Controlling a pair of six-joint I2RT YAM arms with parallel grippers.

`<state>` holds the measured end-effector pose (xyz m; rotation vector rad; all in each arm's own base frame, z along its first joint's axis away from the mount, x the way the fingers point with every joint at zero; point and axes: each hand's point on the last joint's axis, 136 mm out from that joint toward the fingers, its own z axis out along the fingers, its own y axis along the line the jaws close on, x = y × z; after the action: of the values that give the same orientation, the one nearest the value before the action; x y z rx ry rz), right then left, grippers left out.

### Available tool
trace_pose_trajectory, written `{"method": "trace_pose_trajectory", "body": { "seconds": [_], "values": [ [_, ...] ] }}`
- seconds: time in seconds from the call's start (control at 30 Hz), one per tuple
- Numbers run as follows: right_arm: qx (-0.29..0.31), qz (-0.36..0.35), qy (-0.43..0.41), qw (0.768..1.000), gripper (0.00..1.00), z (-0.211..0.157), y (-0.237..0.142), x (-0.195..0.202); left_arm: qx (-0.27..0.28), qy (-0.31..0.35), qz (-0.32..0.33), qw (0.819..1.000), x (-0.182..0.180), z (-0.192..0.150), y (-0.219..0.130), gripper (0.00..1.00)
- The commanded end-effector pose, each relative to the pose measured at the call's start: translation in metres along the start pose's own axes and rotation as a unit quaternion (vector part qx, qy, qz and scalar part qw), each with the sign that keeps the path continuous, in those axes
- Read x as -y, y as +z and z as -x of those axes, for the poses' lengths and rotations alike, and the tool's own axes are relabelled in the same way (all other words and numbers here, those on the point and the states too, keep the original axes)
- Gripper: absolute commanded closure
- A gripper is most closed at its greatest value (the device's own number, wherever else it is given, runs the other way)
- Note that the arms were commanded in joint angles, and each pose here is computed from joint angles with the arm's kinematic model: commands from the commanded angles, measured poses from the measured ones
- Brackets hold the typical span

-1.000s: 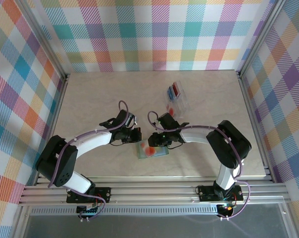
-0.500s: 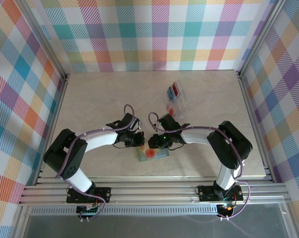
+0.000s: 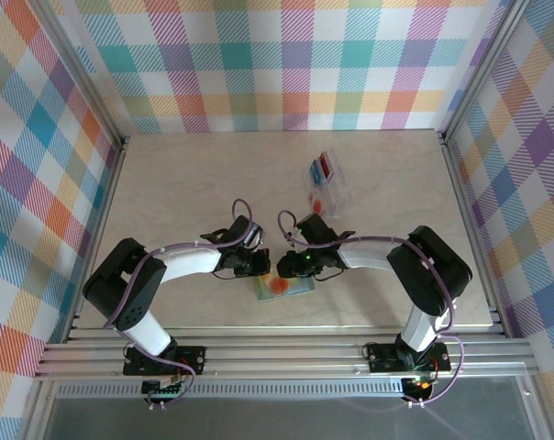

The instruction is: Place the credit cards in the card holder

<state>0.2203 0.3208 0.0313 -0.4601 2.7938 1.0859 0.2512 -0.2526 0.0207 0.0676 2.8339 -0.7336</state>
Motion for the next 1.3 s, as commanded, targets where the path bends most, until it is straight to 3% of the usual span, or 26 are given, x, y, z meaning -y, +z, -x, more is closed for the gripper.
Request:
{"method": "trace_pose_trajectory", "body": {
  "seconds": [0.0,0.67,1.27],
  "values": [
    [-0.017,0.011,0.01,1.0,0.73,-0.01,0.0,0.0,-0.019,-0.021,0.068,0.997,-0.039,-0.025,0.013,1.0],
    [-0.028,-0.049,0.029,0.998,0.72,-0.029,-0.008,0.025,-0.014,-0.037,0.065,0.997,-0.051,-0.037,0.018,1.0],
    [-0.071,0.032,0.019,0.997,0.76,-0.032,0.007,0.002,-0.014,-0.047,0.069,0.996,-0.062,-0.047,0.022,1.0]
  ]
}}
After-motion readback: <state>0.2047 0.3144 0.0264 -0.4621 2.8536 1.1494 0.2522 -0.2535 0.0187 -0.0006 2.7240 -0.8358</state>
